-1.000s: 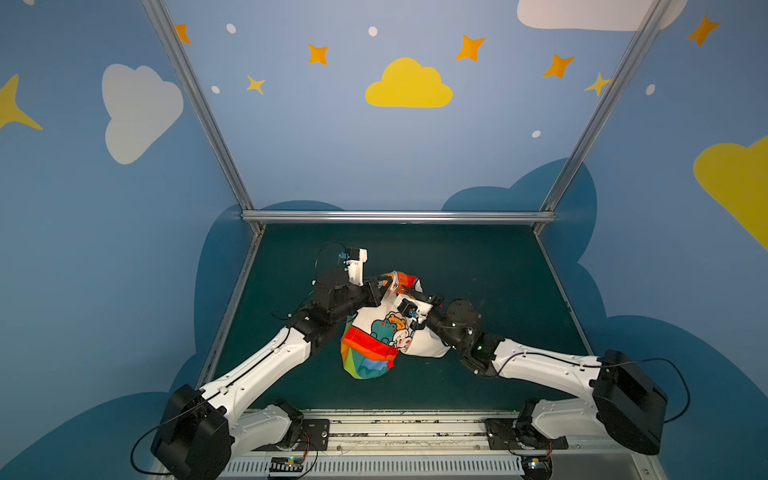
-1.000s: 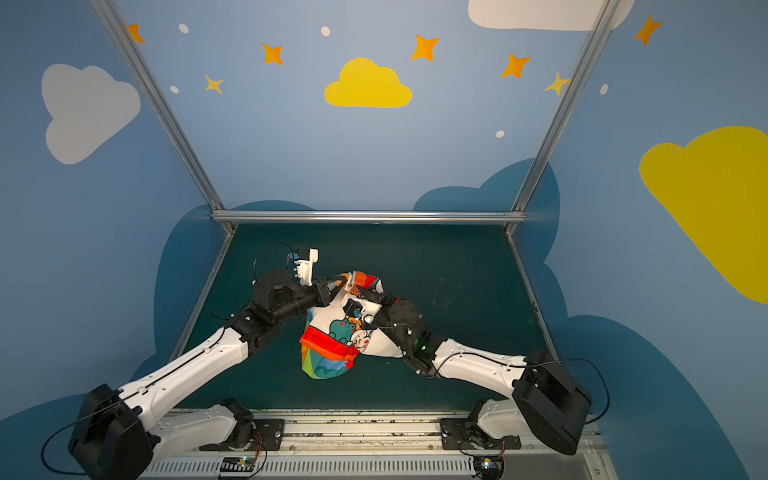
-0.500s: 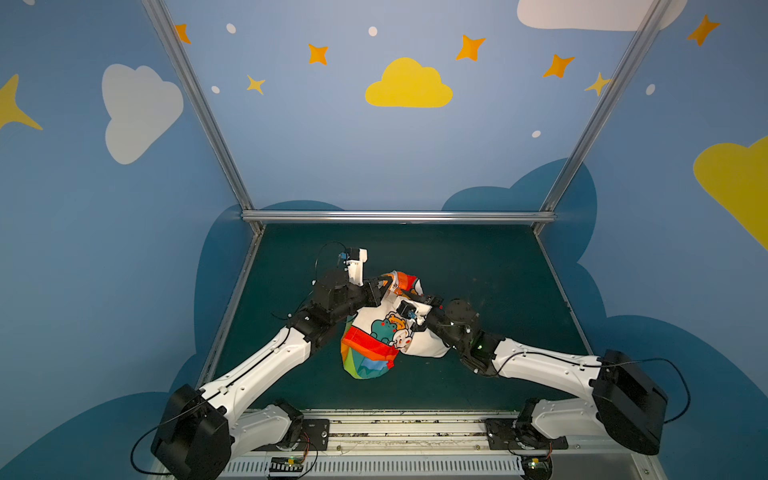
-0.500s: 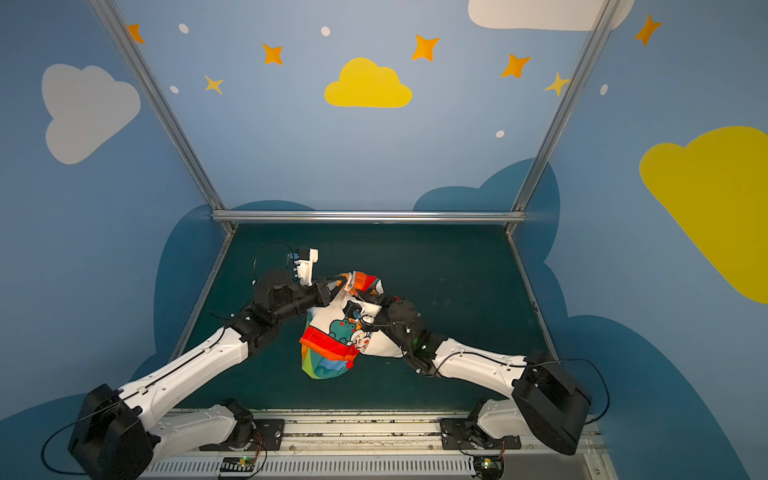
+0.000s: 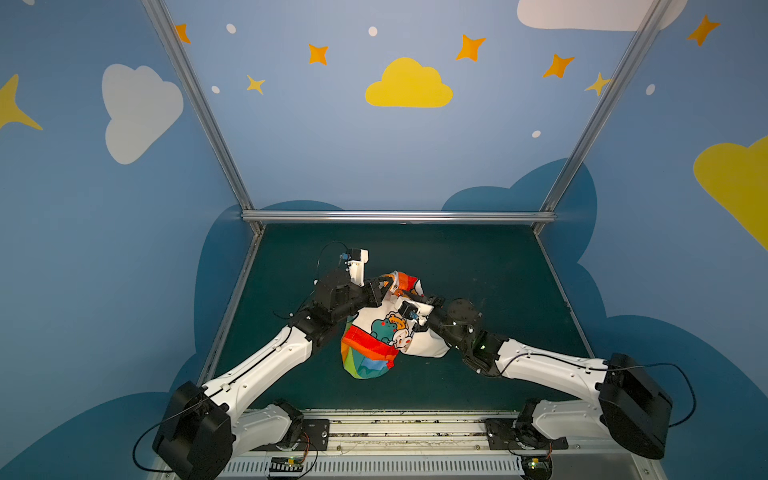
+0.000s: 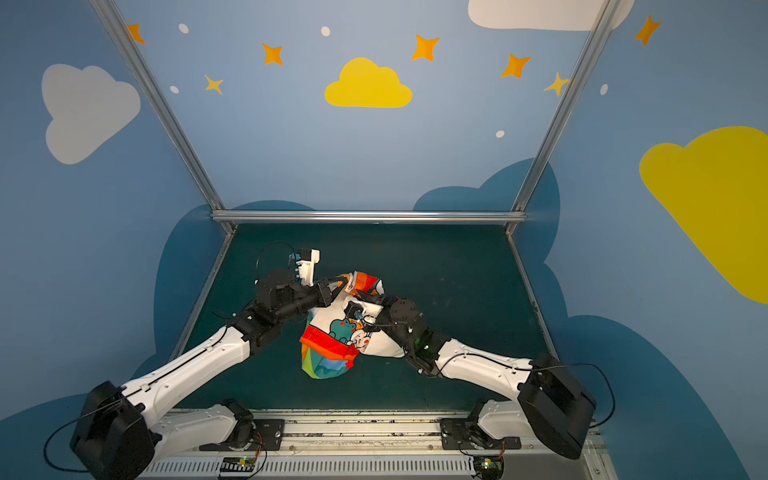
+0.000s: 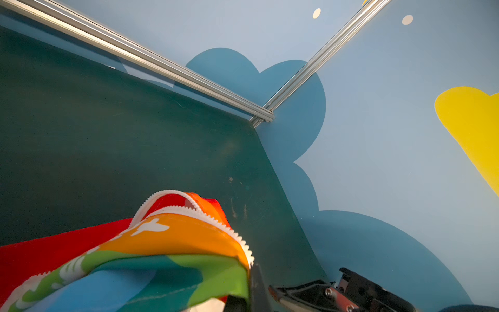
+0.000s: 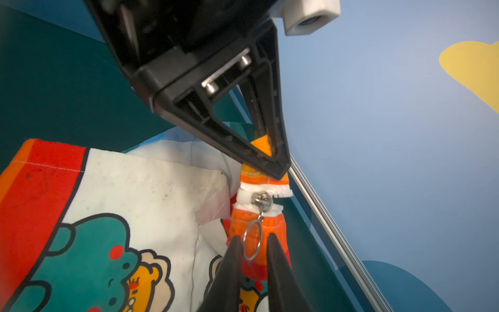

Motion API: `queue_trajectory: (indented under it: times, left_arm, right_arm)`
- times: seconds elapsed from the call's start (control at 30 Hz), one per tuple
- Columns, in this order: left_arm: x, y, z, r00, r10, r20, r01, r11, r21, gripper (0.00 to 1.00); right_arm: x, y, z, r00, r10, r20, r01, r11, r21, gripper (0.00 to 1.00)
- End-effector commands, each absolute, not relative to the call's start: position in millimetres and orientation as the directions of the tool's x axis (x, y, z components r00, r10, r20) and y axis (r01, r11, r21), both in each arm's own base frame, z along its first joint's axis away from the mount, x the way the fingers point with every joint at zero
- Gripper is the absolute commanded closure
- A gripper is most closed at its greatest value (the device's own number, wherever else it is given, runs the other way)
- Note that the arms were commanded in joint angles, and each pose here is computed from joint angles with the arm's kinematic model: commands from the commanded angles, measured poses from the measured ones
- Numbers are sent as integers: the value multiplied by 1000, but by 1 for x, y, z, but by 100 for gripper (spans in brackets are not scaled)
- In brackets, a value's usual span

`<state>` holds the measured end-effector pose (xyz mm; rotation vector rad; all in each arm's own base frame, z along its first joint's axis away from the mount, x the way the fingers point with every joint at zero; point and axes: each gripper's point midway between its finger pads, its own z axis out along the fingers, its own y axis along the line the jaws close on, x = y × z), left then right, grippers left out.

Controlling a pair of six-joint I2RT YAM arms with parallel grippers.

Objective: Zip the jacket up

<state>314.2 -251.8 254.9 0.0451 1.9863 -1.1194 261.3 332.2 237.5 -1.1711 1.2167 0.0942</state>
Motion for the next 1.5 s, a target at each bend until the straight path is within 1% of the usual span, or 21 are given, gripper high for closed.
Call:
queue_trajectory:
  times: [0.0,0.27,0.5,0.8,1.03,1.17,1.47]
  left_arm:
    - [315,-257,267,-638,-346,-688,427,584,-690,97]
    - [316,-256,268,-637,-346,-689,425,587,-689,97]
    - [315,-257,269,-637,-346,-689,427,586,-689,97]
    - [314,-258,266,-642,-346,-684,423,584,-692,97]
    - [314,-257,267,-641,-344,-686,424,587,-690,97]
    - [314,-258,268,-641,-344,-686,425,586,-690,97]
    - [315,-259,269,-642,-342,-687,427,585,-690,97]
  right_arm:
    - [264,328,245,419,-492,-763,-602,479,-639,81]
    - [268,328,244,412,-494,-765,-602,483,-636,87]
    - [270,328,244,406,-487,-773,-604,491,-627,89]
    - [270,332,251,428,-468,-773,-601,491,-630,95]
    - [275,334,247,421,-473,-774,-598,497,-629,93]
    - [279,333,254,427,-465,-776,-573,525,-630,89]
    - [282,333,255,429,-462,-776,-560,538,-630,83]
